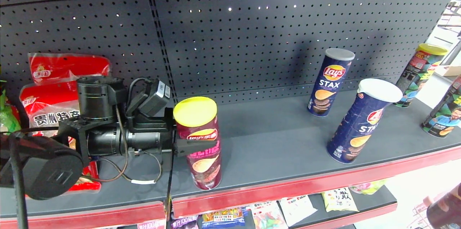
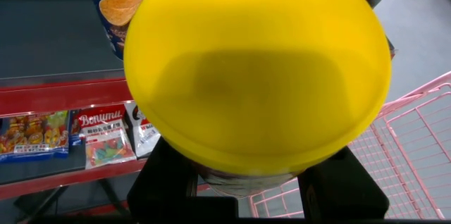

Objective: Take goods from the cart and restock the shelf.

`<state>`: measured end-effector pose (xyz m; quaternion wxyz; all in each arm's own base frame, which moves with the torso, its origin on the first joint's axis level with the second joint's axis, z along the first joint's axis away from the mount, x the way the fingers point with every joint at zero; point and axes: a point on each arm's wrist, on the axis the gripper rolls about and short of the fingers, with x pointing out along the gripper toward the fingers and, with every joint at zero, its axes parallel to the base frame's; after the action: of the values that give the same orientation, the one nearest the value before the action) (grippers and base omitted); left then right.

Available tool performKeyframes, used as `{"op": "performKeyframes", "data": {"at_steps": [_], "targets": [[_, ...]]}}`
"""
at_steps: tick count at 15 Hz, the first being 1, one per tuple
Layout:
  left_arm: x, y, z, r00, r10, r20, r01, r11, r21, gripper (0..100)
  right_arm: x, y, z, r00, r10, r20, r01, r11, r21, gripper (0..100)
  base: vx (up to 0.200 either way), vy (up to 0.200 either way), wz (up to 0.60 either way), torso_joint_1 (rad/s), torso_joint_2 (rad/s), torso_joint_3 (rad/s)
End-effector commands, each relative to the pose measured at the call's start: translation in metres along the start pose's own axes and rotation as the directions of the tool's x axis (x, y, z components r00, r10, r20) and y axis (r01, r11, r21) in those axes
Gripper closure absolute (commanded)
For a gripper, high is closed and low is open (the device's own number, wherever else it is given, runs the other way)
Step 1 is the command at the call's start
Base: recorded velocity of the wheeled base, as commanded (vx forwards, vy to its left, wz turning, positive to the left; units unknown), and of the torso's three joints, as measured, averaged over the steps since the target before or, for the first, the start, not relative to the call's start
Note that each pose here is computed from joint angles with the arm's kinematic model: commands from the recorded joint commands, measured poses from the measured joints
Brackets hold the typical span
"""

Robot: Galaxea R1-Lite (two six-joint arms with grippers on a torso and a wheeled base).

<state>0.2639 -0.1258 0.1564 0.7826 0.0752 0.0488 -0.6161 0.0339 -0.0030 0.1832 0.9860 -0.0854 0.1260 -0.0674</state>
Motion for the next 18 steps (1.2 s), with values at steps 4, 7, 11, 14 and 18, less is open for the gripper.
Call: {"op": "performKeyframes", "data": {"at_steps": [4,7,11,14,18], "targets": [[0.001,0.000,-0.003,1.000,-0.017,-0.002,0.017,1.000,0.004,100,0.001,0.000,0.001,1.000,0.002,-0.001,-0.002,1.000,-0.001,100,0.000,0.000,0.00,0.000,0.00,0.000],[0.001,-0.002,-0.004,0.999,-0.049,0.005,0.049,0.999,0.000,100,0.002,0.000,0.002,1.000,0.002,-0.009,-0.002,1.000,-0.003,100,0.000,0.000,0.00,0.000,0.00,0.000],[0.000,-0.004,-0.011,0.999,-0.052,-0.010,0.052,0.998,-0.019,100,0.003,0.000,0.002,1.000,0.002,-0.009,-0.002,1.000,-0.003,100,0.000,0.000,0.00,0.000,0.00,0.000],[0.002,-0.002,-0.015,0.998,-0.055,-0.017,0.055,0.998,-0.009,100,0.003,0.000,0.002,1.000,0.001,-0.011,-0.001,1.000,-0.003,100,0.000,0.000,0.00,0.000,0.00,0.000],[0.001,-0.002,-0.015,0.998,-0.053,-0.018,0.053,0.999,-0.012,100,0.004,0.000,0.003,1.000,0.001,-0.014,-0.001,1.000,-0.004,100,0.000,0.000,0.00,0.000,0.00,0.000]]}}
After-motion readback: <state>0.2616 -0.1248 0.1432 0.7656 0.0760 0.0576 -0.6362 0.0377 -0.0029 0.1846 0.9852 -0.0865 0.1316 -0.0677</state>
